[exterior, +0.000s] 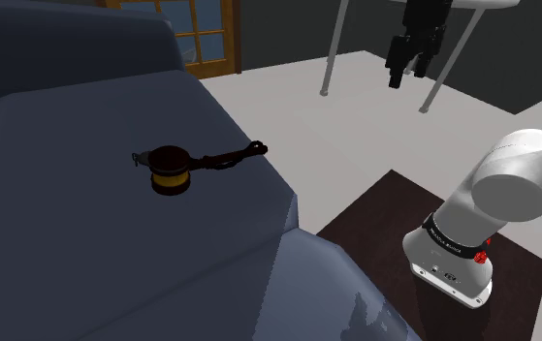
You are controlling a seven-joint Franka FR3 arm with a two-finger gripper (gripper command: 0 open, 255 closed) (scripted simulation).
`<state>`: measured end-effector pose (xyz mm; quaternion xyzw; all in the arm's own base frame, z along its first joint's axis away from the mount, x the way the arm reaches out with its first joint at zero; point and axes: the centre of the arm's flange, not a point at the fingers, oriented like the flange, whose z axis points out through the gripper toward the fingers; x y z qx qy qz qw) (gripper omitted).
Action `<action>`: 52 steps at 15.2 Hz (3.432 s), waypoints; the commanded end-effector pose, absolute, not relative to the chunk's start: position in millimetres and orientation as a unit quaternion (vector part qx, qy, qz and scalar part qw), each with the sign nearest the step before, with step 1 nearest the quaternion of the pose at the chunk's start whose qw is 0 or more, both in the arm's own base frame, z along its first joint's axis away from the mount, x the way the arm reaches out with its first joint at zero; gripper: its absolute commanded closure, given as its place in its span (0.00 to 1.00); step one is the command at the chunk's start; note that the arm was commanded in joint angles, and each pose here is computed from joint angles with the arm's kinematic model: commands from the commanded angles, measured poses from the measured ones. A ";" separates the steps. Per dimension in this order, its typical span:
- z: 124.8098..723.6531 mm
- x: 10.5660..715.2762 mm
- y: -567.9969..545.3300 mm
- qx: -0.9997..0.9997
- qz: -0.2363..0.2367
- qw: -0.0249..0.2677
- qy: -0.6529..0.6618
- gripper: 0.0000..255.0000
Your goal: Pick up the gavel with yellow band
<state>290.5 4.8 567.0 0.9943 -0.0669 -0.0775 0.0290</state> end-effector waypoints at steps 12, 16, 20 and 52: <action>512.1 391.8 79.7 0.993 -0.048 0.026 0.101 0.00; 493.8 422.1 115.2 0.986 -0.037 0.025 0.162 0.00; 476.5 448.2 154.4 0.974 -0.026 0.023 0.222 0.00; 359.8 502.5 388.0 0.860 0.031 0.015 0.509 1.00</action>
